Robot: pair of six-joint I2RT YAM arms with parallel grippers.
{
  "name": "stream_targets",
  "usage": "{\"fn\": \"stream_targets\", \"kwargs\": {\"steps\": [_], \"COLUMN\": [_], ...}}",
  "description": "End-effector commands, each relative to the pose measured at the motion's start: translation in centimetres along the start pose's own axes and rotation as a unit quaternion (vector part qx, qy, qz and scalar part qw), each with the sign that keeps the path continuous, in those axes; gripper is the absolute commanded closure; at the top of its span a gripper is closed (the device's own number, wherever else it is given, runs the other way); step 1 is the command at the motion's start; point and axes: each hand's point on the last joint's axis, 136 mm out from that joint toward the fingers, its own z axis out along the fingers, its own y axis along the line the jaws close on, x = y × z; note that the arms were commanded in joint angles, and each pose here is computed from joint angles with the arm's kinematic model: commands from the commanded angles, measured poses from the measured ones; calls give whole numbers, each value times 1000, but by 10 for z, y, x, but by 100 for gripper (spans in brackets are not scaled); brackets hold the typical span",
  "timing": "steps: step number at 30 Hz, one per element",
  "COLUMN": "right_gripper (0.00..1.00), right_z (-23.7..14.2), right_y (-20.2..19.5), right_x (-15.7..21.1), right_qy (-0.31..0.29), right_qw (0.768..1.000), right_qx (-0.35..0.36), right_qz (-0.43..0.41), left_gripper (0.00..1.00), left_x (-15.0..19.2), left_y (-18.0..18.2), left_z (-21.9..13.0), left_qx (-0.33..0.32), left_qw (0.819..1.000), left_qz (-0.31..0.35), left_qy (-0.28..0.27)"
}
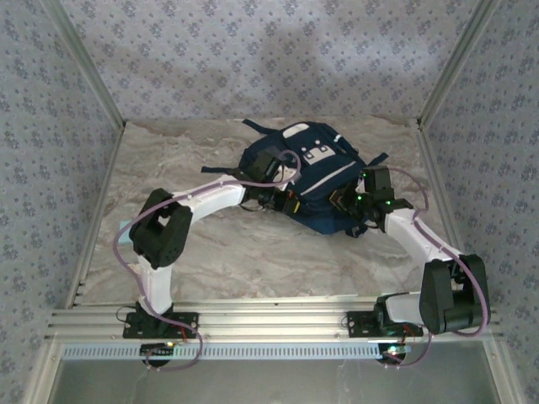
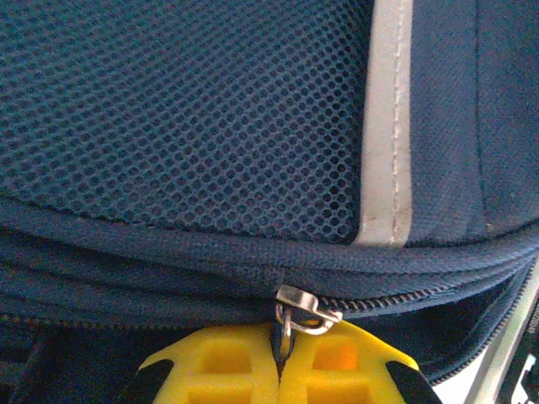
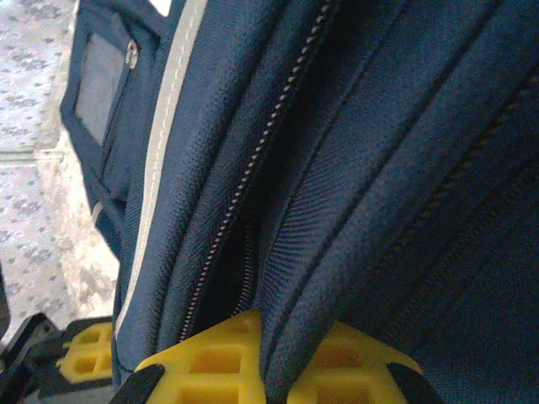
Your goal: Pack the student bag
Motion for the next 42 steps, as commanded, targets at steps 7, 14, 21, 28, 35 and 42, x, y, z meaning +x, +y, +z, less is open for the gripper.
{"fn": "stream_targets", "kwargs": {"steps": [7, 14, 21, 28, 35, 42], "right_gripper": [100, 100, 100, 100, 100, 100], "right_z": [-25, -36, -36, -36, -33, -29], "right_y": [15, 2, 6, 8, 6, 6], "right_x": [-6, -19, -32, -28, -25, -20], "right_qy": [-16, -40, -45, -41, -36, -29], "right_qw": [999, 999, 998, 998, 998, 998], "right_qx": [-22, 4, 2, -4, -5, -15], "right_qz": [-28, -37, -50, -51, -48, -47], "left_gripper": [99, 90, 80, 84, 54, 45], "left_x": [-45, -26, 7, -5, -24, -62], "left_y": [74, 65, 57, 60, 13, -18], "left_z": [-36, -39, -43, -43, -46, -56], "left_qx": [-82, -34, -81, -82, -26, 47], "left_qw": [992, 997, 994, 995, 1000, 997], "left_qz": [-63, -62, -34, -52, -3, -22], "left_qy": [-69, -8, 62, 34, 8, -52]}}
